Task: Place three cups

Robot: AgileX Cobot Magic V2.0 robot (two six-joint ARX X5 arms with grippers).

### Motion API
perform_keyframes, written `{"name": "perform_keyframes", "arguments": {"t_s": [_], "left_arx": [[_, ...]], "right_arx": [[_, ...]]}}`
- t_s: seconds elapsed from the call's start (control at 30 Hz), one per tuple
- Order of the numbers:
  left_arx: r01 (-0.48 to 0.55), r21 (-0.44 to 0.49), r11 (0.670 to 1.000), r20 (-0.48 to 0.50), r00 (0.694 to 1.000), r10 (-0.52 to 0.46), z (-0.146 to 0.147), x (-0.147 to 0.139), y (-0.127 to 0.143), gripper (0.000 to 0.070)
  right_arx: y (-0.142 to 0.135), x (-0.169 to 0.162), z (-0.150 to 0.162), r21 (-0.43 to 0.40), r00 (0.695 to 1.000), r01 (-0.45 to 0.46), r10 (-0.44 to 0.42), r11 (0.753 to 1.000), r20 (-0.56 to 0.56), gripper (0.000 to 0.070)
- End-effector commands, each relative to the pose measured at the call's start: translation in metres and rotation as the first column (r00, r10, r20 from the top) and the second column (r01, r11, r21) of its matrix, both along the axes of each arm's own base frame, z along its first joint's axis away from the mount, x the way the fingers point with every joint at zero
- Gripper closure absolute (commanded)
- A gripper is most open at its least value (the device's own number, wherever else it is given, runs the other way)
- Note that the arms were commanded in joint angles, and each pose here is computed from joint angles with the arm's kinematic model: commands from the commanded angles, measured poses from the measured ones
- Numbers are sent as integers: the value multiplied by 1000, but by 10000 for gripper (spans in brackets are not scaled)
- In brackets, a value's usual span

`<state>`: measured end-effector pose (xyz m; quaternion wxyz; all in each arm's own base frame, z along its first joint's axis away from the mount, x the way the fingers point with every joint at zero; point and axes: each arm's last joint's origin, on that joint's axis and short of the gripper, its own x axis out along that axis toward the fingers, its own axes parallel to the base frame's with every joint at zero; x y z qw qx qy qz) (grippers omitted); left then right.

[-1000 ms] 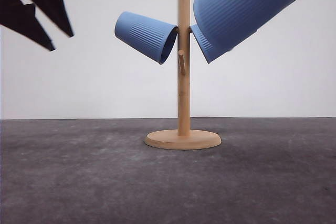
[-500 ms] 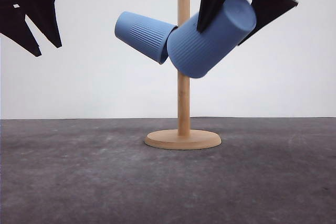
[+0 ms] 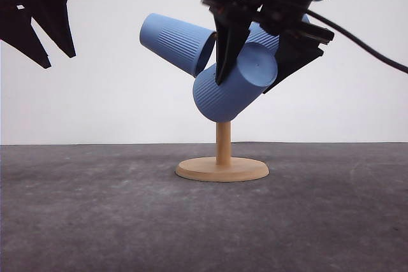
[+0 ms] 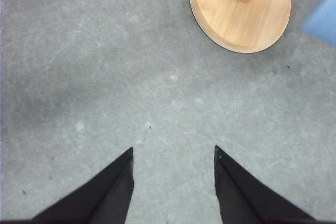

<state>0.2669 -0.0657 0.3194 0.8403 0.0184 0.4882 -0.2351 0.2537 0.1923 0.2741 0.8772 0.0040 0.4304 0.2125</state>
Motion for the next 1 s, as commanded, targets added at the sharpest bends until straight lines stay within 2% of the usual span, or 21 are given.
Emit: {"name": "perform_keyframes", "arguments": {"t_s": [0.0, 0.13, 0.2, 0.37, 0.57, 0.97], "left_arx": [[-1, -3, 1000, 17, 1000, 1, 5, 3, -1, 424], [-1, -3, 1000, 17, 1000, 1, 5, 3, -1, 424], [-1, -3, 1000, 16, 1000, 1, 5, 3, -1, 424], [-1, -2, 1000, 14, 1000, 1, 4, 3, -1, 424], [-1, -2, 1000, 13, 1000, 1, 4, 3, -1, 424], [-1, 3, 1000, -12, 1000, 1, 4, 0, -1, 424]], "right_arx": [[5, 5, 1, 23, 1000, 25, -25, 999, 12, 421], [7, 7, 3, 43, 998, 36, -38, 998, 47, 420], [7, 8, 4, 49, 998, 36, -38, 998, 54, 396], [7, 9, 5, 56, 997, 39, -43, 998, 62, 133], [8, 10, 6, 77, 997, 29, -35, 997, 75, 83], [2, 1, 29, 163, 992, -29, 8, 986, 125, 83]]}}
